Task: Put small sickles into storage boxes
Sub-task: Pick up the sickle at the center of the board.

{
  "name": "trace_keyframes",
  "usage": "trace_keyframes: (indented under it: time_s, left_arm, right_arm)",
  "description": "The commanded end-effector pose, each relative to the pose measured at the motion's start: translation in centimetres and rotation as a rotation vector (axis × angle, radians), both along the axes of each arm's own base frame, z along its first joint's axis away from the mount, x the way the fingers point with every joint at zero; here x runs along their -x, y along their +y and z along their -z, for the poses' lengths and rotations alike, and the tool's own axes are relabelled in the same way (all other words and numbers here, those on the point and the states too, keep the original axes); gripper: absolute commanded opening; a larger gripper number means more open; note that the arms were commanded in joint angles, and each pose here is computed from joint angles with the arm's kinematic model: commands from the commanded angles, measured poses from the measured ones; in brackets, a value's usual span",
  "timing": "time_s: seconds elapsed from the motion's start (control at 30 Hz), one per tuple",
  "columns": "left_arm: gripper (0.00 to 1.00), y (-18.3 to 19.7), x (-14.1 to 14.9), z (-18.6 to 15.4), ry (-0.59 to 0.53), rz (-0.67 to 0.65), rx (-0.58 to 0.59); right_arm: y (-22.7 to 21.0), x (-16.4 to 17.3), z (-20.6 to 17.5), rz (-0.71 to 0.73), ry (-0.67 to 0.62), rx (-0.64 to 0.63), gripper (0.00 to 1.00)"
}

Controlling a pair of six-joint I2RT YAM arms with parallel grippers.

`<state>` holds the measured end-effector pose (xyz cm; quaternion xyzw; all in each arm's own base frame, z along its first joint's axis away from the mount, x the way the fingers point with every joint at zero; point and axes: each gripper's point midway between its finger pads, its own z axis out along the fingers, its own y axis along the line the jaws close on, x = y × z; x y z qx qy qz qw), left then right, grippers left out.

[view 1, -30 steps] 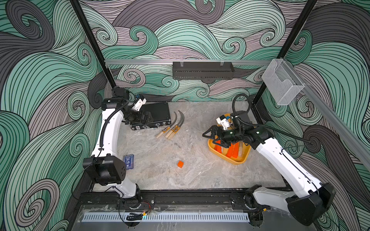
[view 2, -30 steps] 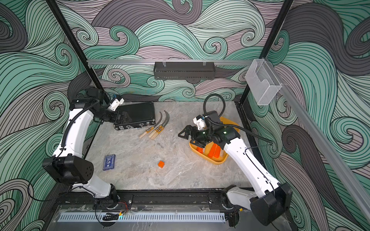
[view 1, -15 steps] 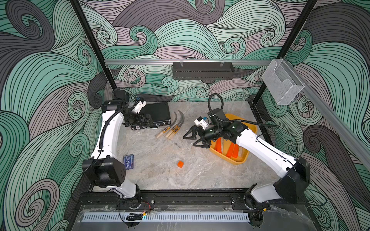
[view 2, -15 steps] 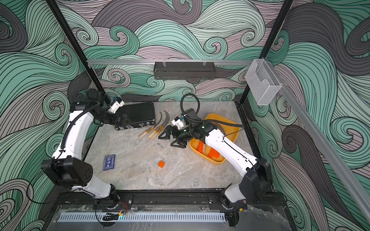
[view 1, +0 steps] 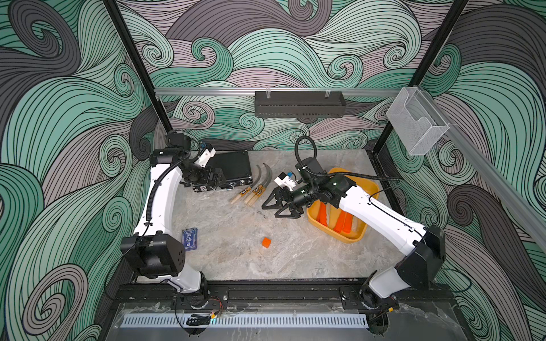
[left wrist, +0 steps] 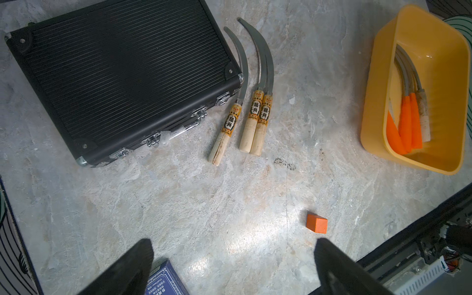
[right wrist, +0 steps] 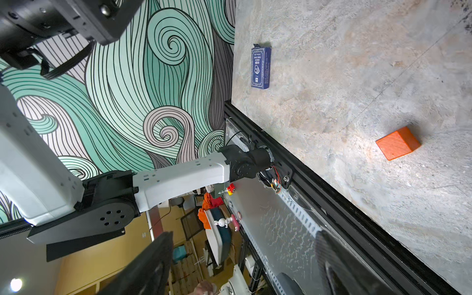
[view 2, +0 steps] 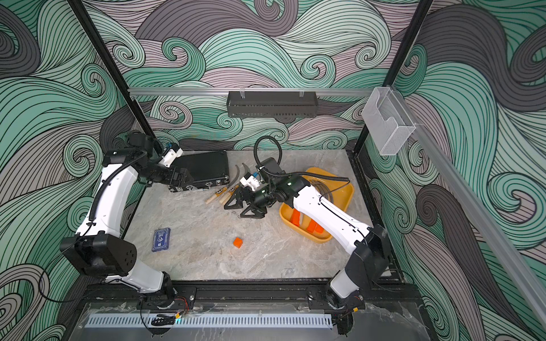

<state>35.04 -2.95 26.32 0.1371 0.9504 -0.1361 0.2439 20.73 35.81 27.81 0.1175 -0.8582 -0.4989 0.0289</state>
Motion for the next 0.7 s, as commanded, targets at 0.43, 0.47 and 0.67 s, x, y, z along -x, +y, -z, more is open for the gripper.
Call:
trace_keyframes:
  time_s: [0.43,0.47,0.67]
  left_arm:
    - [0.99,0.8,2.1,-1.4,-0.008,-0.115,-0.014]
    - [0.99,1.0,2.2,-1.3,-0.001,-0.130,-0.015]
    - [0.99,1.5,2.9,-0.9,0.026,-0.184,0.009]
  right_arm:
    - [0.3,-0.8,2.8,-0.163,-0.096,0.218,0.46]
    - [0.2,-1.3,3.2,-0.149,-0.106,0.239,0.46]
    - [-1.0,-5.3,6.4,-0.075,-0.174,0.476,0.48]
